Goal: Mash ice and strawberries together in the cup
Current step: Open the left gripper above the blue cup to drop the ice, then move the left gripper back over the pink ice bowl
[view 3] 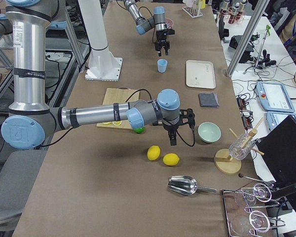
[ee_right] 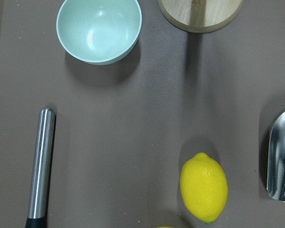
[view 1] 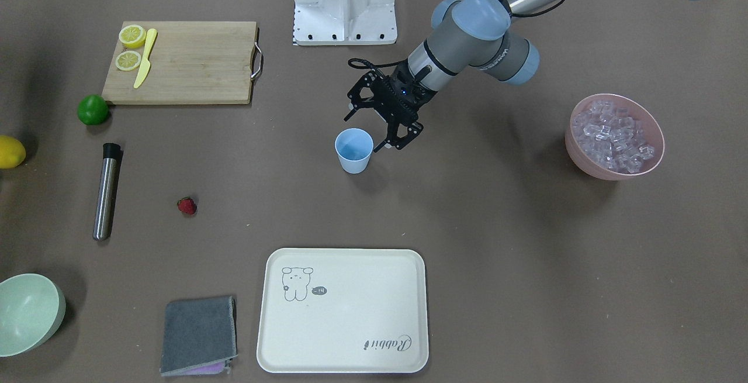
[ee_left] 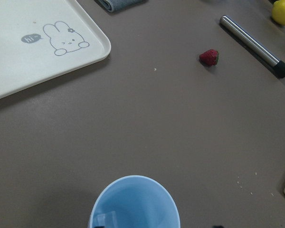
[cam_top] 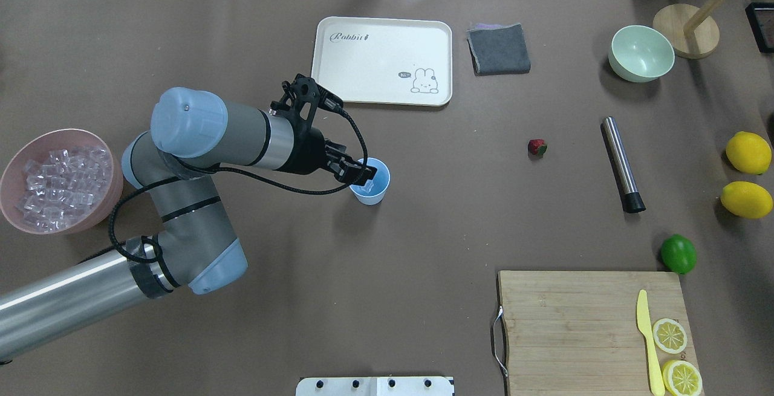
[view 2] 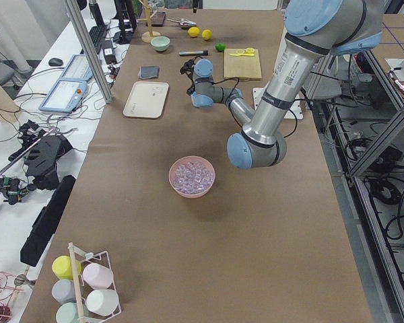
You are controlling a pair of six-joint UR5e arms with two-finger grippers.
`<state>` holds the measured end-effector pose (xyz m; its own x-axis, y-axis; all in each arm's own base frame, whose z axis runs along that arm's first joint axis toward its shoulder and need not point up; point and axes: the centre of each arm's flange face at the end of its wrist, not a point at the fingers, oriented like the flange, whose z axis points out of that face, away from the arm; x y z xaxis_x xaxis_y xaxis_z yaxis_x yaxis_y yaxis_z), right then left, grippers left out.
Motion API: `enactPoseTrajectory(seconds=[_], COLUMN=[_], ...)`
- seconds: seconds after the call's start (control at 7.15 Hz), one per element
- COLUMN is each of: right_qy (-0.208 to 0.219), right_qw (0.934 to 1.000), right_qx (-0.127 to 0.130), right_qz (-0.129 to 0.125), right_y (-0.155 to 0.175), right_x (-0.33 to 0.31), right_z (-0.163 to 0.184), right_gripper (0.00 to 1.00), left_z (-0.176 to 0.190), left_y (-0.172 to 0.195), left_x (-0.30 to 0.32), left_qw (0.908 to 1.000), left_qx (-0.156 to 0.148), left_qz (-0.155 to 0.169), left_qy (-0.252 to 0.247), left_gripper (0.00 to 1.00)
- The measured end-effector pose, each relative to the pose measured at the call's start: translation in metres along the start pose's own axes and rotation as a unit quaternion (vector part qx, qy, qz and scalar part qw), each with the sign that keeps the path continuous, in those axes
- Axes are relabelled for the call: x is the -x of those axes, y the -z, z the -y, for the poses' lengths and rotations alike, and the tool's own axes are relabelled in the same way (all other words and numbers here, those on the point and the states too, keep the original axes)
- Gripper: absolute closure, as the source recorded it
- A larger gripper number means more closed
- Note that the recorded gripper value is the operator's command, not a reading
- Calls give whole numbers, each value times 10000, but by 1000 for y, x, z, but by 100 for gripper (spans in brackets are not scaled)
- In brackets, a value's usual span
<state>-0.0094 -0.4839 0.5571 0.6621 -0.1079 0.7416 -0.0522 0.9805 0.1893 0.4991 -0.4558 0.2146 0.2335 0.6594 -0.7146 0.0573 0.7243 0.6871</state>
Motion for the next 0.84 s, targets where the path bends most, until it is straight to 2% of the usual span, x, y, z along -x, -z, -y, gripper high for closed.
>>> enactPoseTrajectory(seconds=[0.14,0.42,0.84], right_qy=[-15,-85,-199], right_qw=[10000,9999,9997], right_qx=[15,79,160], right_qz=[10,24,8], right_y=[-1,-6,-15], right_x=[-1,-6,-15], right_z=[0,-2,-4], right_gripper=[0,0,0], left_z=[13,35,37], left_y=[16,52,110], left_x=[20,83,178], left_qw=[10000,9987,9924], left_qx=[8,254,592], left_qz=[30,70,178], left_qy=[-24,-426,-1068], left_gripper=[2,2,3])
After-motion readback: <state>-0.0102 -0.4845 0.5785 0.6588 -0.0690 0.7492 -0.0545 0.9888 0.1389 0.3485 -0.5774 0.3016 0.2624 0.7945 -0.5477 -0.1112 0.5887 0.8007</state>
